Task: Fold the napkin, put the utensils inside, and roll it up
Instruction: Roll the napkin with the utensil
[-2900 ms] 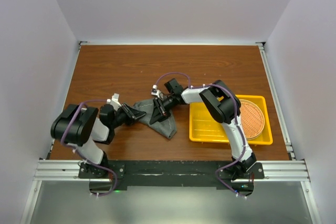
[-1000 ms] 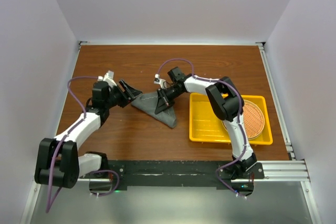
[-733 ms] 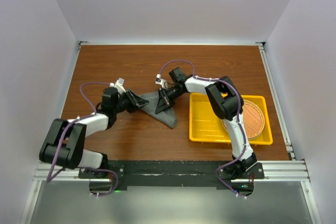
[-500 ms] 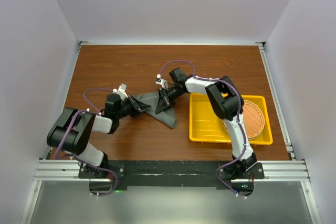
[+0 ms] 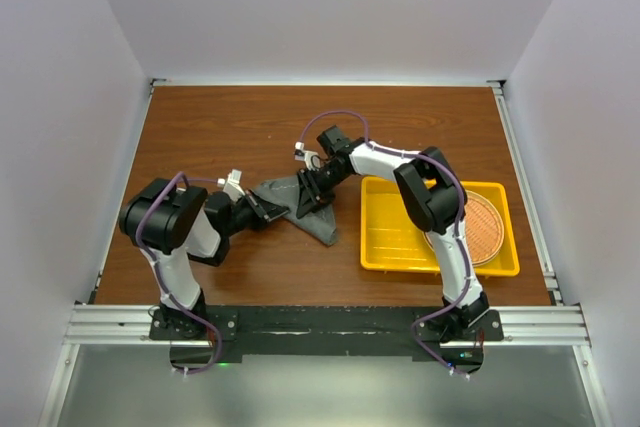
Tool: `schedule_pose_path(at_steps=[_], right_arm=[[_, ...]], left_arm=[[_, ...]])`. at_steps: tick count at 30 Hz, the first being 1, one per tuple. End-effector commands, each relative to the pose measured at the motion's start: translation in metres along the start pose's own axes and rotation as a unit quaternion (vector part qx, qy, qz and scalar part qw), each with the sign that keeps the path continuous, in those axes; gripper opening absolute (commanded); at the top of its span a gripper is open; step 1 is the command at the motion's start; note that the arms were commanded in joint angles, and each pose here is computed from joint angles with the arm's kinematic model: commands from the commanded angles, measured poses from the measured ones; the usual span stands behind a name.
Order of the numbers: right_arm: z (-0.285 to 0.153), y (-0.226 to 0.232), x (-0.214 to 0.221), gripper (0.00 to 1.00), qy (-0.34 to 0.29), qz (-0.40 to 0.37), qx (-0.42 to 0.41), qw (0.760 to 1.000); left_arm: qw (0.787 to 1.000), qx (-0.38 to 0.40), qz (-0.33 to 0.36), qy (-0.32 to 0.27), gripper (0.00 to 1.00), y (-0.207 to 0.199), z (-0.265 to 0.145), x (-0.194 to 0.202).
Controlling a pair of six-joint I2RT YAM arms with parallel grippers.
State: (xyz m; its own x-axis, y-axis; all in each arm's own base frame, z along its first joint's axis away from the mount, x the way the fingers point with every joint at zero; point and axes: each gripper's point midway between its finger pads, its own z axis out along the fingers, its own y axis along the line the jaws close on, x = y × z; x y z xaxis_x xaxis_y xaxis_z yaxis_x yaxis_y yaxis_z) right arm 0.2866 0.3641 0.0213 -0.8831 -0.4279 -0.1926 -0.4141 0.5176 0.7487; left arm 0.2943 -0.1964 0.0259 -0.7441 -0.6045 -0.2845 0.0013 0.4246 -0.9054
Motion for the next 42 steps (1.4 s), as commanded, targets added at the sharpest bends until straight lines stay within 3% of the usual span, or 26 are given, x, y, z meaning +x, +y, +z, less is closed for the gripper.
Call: schedule_pose_path(at_steps=[1,6,11,15,24,31,34,37,41,42], right_arm=[[-0.023,-0.035,0.012,0.45,0.021,-0.029,0.153,0.988],[-0.050,-0.020,-0.002,0.55,0.000,-0.097,0.245,0.965],[-0.071,0.001,-0.014,0.69,-0.041,-0.190,0.357,0.914],[-0.060,0.025,-0.013,0.76,-0.054,-0.259,0.394,0.880],[-0.025,0.032,-0.012,0.77,-0.062,-0.306,0.410,0.857],[-0.002,0.010,-0.006,0.76,-0.052,-0.313,0.425,0.848],[0.005,0.004,-0.002,0.73,-0.052,-0.306,0.425,0.850],[0.003,-0.002,0.000,0.63,-0.058,-0.298,0.442,0.844],[0.002,-0.006,0.001,0.38,-0.056,-0.297,0.444,0.844],[0.006,-0.003,0.004,0.26,-0.049,-0.298,0.428,0.852]], left_arm=[[0.996,-0.093,-0.010,0.015,0.01,0.050,-0.011,0.019],[0.994,-0.109,-0.001,0.024,0.00,0.047,-0.009,0.015],[0.988,-0.148,-0.011,0.043,0.00,0.050,-0.011,0.015],[0.986,-0.158,-0.023,0.048,0.00,0.044,-0.008,0.010],[0.978,-0.184,-0.063,0.068,0.00,0.037,-0.006,0.009],[0.975,-0.195,-0.074,0.080,0.00,0.033,-0.007,0.009],[0.973,-0.197,-0.082,0.083,0.00,0.033,-0.008,0.012],[0.974,-0.194,-0.084,0.082,0.00,0.030,-0.009,0.011],[0.978,-0.180,-0.081,0.062,0.03,0.020,-0.014,-0.002],[0.979,-0.181,-0.074,0.060,0.06,0.018,-0.016,-0.005]])
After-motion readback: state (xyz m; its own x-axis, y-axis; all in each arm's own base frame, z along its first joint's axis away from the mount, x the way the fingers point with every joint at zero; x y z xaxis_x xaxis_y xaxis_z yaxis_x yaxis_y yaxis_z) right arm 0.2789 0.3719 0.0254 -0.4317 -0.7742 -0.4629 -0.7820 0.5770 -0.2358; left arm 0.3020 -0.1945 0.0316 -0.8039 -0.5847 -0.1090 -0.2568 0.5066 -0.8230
